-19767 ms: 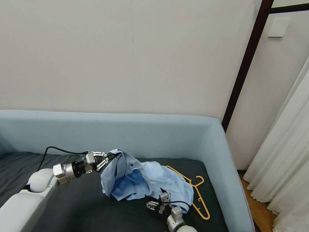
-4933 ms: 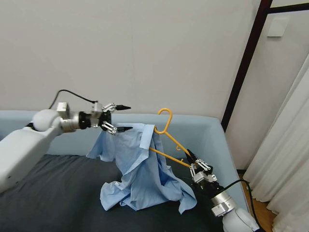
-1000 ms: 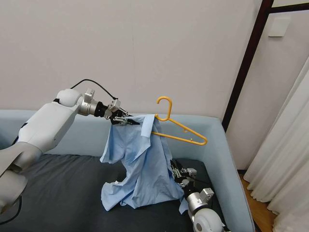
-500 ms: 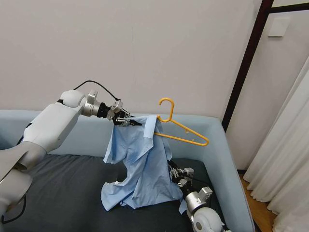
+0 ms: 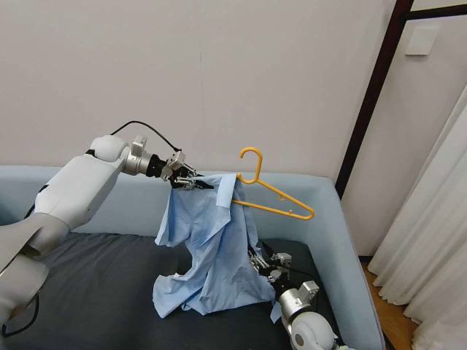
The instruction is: Pick up the clothes from the sofa and hang them on the clothes hanger.
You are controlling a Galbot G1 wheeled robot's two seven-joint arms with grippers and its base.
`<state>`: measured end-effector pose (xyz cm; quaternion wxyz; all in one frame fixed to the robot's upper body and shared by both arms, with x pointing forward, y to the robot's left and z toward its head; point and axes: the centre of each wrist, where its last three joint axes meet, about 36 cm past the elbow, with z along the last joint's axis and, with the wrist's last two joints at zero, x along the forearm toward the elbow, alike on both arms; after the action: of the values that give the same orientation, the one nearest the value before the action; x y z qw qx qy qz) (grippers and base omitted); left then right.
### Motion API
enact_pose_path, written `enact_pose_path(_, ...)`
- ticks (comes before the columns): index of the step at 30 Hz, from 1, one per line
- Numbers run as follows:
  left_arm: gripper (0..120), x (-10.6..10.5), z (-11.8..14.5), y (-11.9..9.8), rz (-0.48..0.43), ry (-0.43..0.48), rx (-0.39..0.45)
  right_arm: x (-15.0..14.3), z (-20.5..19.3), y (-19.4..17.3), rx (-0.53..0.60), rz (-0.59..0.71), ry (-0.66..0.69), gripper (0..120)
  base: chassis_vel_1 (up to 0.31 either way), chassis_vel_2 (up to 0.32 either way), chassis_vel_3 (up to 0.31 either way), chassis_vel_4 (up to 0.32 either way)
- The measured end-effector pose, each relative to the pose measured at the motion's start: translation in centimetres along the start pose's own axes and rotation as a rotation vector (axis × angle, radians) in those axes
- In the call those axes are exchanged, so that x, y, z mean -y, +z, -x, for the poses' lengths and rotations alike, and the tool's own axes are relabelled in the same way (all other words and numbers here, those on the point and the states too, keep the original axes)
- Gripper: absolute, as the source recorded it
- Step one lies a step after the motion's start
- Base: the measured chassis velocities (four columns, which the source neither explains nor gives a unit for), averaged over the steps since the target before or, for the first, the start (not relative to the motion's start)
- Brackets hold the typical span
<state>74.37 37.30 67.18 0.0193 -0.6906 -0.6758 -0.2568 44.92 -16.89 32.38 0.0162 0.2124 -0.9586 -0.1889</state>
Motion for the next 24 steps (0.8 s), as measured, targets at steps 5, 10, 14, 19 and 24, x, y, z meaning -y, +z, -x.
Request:
enact_pose_path(5, 7, 0.0, -0.1, -0.1, 0.001, -0.003, 0.001, 0.0, 0.2, 0.2, -0.012, -0.015, -0.014, 63, 0.000, 0.000, 0.000, 0.000)
enact_pose_path(10, 7, 0.0, -0.3, 0.0, 0.002, -0.005, 0.002, 0.0, 0.7, 0.2, -0.011, -0.019, -0.018, 45, 0.000, 0.000, 0.000, 0.000)
enact_pose_path(14, 7, 0.0, -0.4, 0.1, 0.003, -0.009, 0.003, -0.1, 1.1, 0.3, -0.002, -0.019, -0.014, 32, 0.000, 0.000, 0.000, 0.000)
enact_pose_path(19, 7, 0.1, -0.5, 0.5, 0.005, -0.018, 0.012, 0.3, 0.9, -0.4, 0.019, -0.022, 0.012, 14, 0.000, 0.000, 0.000, 0.000)
enact_pose_path(24, 7, 0.1, -0.5, 0.7, 0.010, -0.028, 0.029, 1.0, -0.3, -2.7, 0.048, -0.034, 0.040, 0, 0.000, 0.000, 0.000, 0.000)
